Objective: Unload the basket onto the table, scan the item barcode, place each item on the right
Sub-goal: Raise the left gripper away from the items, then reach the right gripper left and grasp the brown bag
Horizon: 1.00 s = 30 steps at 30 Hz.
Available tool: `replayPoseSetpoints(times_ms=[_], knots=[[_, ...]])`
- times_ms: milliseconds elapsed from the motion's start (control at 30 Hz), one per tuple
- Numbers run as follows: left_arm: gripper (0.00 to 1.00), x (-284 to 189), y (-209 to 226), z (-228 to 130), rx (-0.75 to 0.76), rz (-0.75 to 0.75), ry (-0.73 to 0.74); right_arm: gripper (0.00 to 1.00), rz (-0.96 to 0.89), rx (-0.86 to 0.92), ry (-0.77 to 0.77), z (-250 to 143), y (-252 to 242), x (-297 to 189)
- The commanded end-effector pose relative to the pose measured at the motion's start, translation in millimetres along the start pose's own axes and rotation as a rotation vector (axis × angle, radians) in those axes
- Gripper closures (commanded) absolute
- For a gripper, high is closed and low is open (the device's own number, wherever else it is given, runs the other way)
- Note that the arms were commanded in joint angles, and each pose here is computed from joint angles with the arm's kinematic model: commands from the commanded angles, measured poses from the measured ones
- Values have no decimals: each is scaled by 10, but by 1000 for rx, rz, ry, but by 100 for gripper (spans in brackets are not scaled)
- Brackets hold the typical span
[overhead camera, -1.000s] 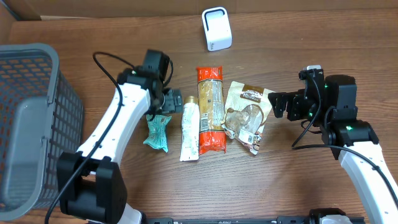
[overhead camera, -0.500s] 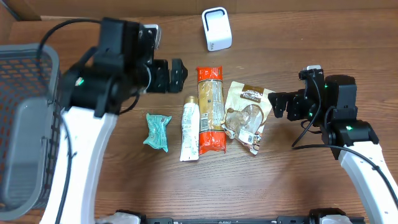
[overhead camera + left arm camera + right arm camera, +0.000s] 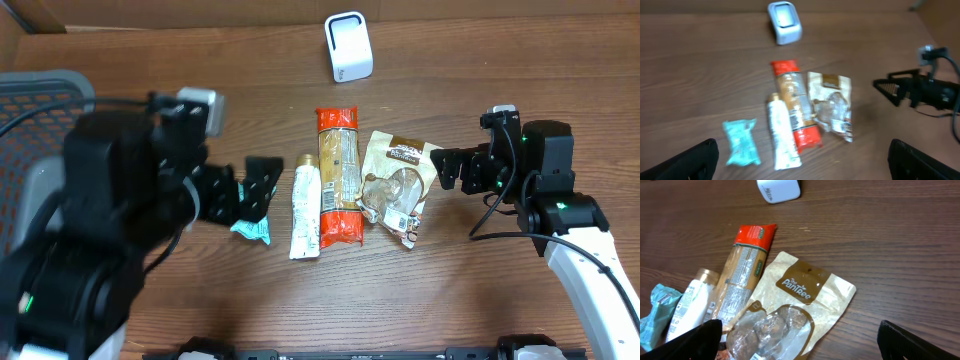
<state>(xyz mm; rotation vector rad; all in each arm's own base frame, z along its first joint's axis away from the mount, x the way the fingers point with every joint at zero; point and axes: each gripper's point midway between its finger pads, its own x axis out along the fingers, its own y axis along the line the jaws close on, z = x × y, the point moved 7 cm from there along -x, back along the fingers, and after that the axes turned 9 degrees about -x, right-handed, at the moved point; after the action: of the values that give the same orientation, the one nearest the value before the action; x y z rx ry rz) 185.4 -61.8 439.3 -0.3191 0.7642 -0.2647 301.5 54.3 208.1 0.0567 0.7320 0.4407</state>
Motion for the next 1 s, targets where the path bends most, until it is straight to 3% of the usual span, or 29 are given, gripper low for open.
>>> replayPoseSetpoints(times_ms=[0,200,500,733,967], knots=[[0,-249,172,-25,-113,158,-109,0,58,10,-19,84,73,-19],[0,-386,287,-152,-143,251,-115,0,74,121,51,-42,68,-31],[0,-331,288,-134,-144,254,-99,13,260,365,154,-293,-99,-125],[0,-299,290,-124,-144,258,-89,23,372,480,284,-559,-198,202],[0,-284,292,-119,-144,261,-85,24,412,527,352,-771,-296,523]])
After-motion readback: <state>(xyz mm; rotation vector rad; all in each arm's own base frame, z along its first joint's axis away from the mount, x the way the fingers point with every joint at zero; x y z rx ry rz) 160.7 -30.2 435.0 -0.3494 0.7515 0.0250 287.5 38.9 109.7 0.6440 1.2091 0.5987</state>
